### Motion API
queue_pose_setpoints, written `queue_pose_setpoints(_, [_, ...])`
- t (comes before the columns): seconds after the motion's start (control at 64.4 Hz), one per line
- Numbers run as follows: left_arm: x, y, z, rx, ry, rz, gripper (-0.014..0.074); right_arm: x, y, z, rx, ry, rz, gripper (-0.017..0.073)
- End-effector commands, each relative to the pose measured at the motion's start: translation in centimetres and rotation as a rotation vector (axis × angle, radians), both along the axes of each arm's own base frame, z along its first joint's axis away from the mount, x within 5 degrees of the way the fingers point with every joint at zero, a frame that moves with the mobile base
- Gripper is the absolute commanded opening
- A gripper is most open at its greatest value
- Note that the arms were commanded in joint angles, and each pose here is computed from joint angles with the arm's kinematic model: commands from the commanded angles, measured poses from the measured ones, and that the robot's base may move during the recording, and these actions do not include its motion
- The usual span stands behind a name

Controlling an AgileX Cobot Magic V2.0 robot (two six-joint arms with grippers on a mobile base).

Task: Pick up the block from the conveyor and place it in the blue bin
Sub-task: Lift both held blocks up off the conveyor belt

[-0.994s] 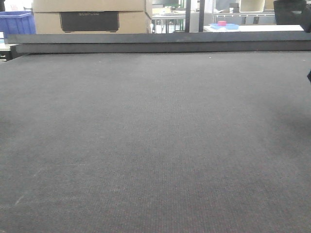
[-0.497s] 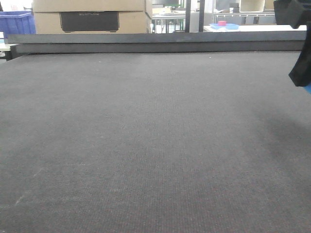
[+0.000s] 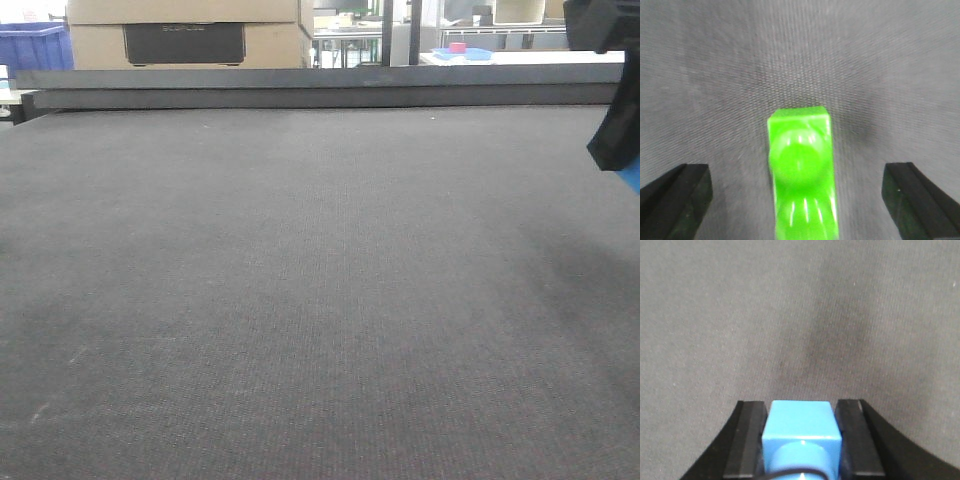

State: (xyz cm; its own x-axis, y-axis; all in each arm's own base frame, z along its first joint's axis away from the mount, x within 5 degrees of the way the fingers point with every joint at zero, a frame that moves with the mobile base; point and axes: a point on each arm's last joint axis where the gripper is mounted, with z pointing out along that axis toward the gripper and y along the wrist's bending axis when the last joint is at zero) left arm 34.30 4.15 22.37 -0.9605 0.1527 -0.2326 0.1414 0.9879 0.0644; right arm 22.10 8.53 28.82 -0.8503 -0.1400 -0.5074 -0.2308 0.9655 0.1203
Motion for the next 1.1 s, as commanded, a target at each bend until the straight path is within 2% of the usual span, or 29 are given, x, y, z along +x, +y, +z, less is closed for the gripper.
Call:
queue_pose_setpoints(0.0, [0.5,-0.1,-0.6,0.0,0.003,-0.006,0.0589,0.0,0.0,0.3,0.001,-0.035,0.006,-0.0157])
queue_pose_setpoints(0.217, [0.6,-0.1,-1.0,-0.005,0.017,0.007,0.0589,0.0,0.0,0.3,0.002,-0.037,0.006,-0.0157])
queue_pose_setpoints(0.295, [0.6,-0.1,-1.0,-0.007,0.018,0.015,0.0563,0.1,0.0,0.3,0.003,-0.039,0.006,-0.0157])
queue_pose_setpoints(0.404, [0.5,-0.1,-0.7,-0.006,0.011,0.015,0.0384,0.1,0.0,0.4,0.005,-0.046,0.005,-0.0157])
queue_pose_setpoints(0.482, [0.5,-0.1,-0.5,-0.005,0.006,0.015,0.0187,0.1,0.0,0.4,0.007,-0.051,0.005,-0.0157])
queue_pose_setpoints(0.575, [0.4,-0.2,-0.2,-0.022,-0.005,0.022,-0.0099,0.2,0.0,0.4,0.007,-0.053,0.005,-0.0157])
queue_pose_setpoints(0.777, [-0.1,-1.4,1.3,-0.08,-0.035,0.029,-0.0111,0.5,-0.9,0.4,-0.012,-0.066,-0.026,-0.0158])
queue_pose_setpoints(0.854, [-0.7,-2.7,2.8,-0.079,-0.077,-0.002,-0.0111,0.8,-1.9,0.4,-0.016,-0.065,-0.07,-0.0163])
queue_pose_setpoints(0.979, [-2.2,-4.4,4.7,-0.097,-0.156,0.008,-0.0111,1.1,-3.8,0.4,-0.041,-0.055,-0.136,-0.0163])
queue_pose_setpoints(1.087, [-4.3,-5.9,6.2,-0.112,-0.249,-0.014,-0.0111,0.9,-4.3,0.5,-0.058,-0.059,-0.137,-0.0163])
